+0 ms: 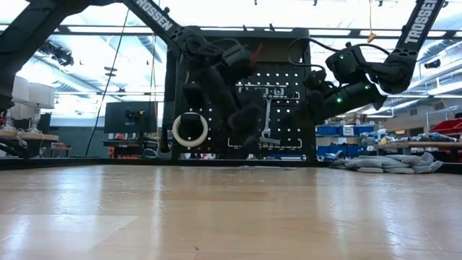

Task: Hang tools onto peg board
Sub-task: Hang the silver wrench on the black pegboard

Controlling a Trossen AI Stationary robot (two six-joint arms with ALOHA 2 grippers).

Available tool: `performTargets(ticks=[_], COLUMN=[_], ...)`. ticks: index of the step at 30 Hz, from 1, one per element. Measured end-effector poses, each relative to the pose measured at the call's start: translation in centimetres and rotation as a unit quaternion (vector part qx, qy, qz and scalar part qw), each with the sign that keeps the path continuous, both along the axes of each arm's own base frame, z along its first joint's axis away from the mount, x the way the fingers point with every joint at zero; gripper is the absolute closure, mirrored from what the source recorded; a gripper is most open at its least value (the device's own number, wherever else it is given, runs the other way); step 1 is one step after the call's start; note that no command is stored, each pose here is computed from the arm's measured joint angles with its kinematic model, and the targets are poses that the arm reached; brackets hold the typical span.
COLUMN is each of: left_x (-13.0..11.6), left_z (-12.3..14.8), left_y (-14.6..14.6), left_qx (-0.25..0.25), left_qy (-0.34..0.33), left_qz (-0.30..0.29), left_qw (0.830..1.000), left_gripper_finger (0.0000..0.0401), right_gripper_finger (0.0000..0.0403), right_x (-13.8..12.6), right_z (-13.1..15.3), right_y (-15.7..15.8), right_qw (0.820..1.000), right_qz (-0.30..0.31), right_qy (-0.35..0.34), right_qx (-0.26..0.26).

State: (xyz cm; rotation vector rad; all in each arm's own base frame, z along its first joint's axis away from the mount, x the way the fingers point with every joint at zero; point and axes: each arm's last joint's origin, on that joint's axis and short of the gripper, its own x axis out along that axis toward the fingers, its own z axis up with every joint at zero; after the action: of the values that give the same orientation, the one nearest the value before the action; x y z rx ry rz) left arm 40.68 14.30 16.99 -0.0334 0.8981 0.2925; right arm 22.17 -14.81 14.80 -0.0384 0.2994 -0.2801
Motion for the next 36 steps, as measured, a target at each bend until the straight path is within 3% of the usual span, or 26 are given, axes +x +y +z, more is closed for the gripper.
performTargets(ticks=[5, 12, 14, 17, 23, 29, 36], left_x=[0.1, 0.4, 0.5, 0.6, 0.9, 0.4, 0.1], left_z=[-1.2, -3.5, -3.5, -3.5, -3.4, -2.0, 1.5], left_y=[1.0, 0.7, 0.3, -0.2, -0.8, -1.2, -1.5], left_qx=[-0.018, -0.035, -0.013, 0.007, 0.016, -0.003, -0.029], left_qy=[-0.004, 0.023, 0.036, 0.045, 0.045, 0.043, 0.037], left_qz=[0.003, -0.007, -0.016, -0.03, -0.033, -0.014, -0.018], left_qw=[1.0, 0.999, 0.999, 0.999, 0.998, 0.999, 0.999], left_gripper_finger=[0.0187, 0.0195, 0.0202, 0.0239, 0.0381, 0.0397, 0.0401], right_gripper_finger=[0.0199, 0.0199, 0.0199, 0.0199, 0.0199, 0.0199, 0.0199], right_x=[0.0, 0.0, 0.0, 0.1, 0.1, 0.1, 0.4], right_z=[0.1, 0.1, 0.2, 0.2, 0.3, 0.0, 0.1], right_y=[0.0, 0.1, 0.1, 0.1, 0.1, 0.3, 0.6], right_qw=[1.0, 1.0, 1.0, 1.0, 1.0, 1.0, 1.0], right_qz=[0.002, 0.007, 0.009, 0.011, 0.011, 0.015, 0.024], right_qy=[-0.002, -0.004, -0.005, -0.009, -0.012, 0.002, 0.0], right_qx=[-0.001, -0.001, 0.0, -0.002, -0.005, 0.003, -0.001])
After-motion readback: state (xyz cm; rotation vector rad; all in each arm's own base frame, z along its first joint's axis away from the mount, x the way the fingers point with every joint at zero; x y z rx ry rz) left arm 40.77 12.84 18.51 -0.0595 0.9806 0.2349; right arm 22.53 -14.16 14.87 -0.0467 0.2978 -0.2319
